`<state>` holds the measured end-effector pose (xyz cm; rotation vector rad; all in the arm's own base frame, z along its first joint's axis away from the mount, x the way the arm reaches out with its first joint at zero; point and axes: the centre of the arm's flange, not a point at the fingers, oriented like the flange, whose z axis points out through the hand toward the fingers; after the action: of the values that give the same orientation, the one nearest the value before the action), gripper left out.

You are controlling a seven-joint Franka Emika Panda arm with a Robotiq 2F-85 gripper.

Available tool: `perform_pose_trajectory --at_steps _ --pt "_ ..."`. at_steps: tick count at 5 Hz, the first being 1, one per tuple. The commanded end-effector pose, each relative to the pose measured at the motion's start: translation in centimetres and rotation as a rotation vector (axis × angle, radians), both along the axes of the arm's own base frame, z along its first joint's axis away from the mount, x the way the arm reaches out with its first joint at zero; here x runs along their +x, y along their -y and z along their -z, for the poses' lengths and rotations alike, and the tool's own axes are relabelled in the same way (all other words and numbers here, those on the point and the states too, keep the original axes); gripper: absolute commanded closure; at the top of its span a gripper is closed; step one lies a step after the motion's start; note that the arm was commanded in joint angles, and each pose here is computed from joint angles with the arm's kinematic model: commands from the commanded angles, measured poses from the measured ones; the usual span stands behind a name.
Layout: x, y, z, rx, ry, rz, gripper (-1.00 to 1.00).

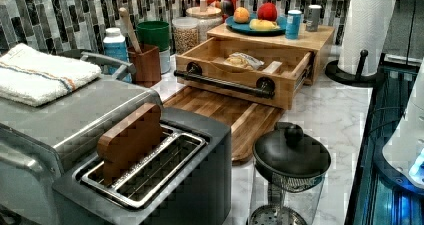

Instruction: Close the drawer.

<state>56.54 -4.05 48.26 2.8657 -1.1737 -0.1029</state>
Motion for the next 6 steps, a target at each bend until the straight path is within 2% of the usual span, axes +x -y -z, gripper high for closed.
perform_pose_trajectory --at_steps 1,2,4,6 --pt "0.1 0.0 0.2 0.001 -0.002 -0.011 1.00" --pt "0.3 -0.3 0.2 0.061 -0.060 -0.031 -1.00" --pt "0.3 -5.4 1.1 0.127 -0.109 -0.277 -1.00" --pt "-1.9 -10.3 3.7 0.130 -0.038 -0.486 -1.00"
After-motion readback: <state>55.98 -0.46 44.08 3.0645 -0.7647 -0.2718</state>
